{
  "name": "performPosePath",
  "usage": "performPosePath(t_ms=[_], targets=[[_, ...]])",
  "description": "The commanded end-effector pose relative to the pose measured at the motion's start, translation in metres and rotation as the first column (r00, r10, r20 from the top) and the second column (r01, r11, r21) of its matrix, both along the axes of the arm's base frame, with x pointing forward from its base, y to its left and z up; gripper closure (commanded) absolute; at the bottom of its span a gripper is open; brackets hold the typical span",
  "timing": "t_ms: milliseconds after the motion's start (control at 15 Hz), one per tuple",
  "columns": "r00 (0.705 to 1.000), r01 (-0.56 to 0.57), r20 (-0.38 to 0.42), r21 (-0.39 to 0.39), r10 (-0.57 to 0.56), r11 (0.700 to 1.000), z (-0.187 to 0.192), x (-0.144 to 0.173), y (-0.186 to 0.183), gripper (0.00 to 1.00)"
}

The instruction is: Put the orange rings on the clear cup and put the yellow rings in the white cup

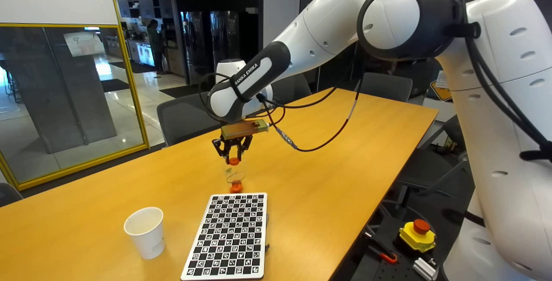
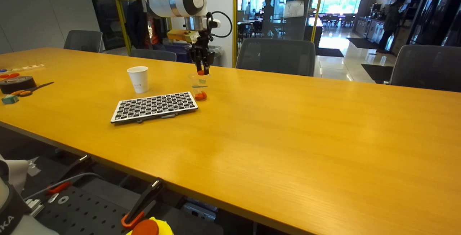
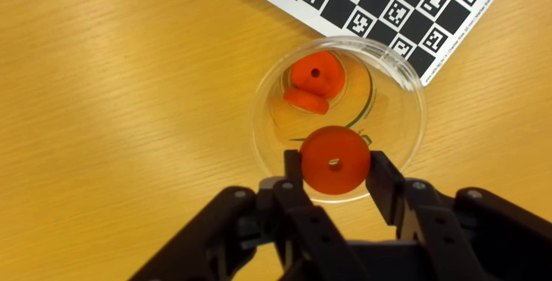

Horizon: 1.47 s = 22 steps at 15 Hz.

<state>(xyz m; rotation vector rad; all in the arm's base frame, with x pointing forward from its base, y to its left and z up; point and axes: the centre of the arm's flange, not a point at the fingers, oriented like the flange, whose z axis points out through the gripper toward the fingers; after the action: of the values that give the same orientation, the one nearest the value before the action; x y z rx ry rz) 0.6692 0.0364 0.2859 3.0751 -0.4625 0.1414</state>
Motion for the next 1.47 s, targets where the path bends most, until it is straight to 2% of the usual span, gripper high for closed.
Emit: performPosePath(t_ms=[0,200,533,600,800,1067,1267,1400], targets=[[1.000,-0.003,-0.015,0.011,0.003,1.000,0.003,0.022,-0.002,0.24],[1.000,-0.002,-0.019,0.007,0.002,1.000,0.003,0.018,0.000,0.03],[0.999,-0.022,-0.024,0.001,0.022,1.000,0.014,-0.009,0.010,0.00],[0.996,-0.077,-0.037,0.017,0.078,0.997,0.016,-0.020,0.015,0.00],[0.976,-0.207,-0.056,0.026,0.208,0.978,0.021,-0.067,0.036,0.00],[0.930,-0.354,-0.095,0.030,0.356,0.935,0.031,-0.137,0.054,0.00],[0.902,-0.416,-0.117,0.026,0.416,0.909,0.040,-0.187,0.056,0.00],[0.894,-0.430,-0.126,0.025,0.430,0.902,0.048,-0.220,0.048,0.00]])
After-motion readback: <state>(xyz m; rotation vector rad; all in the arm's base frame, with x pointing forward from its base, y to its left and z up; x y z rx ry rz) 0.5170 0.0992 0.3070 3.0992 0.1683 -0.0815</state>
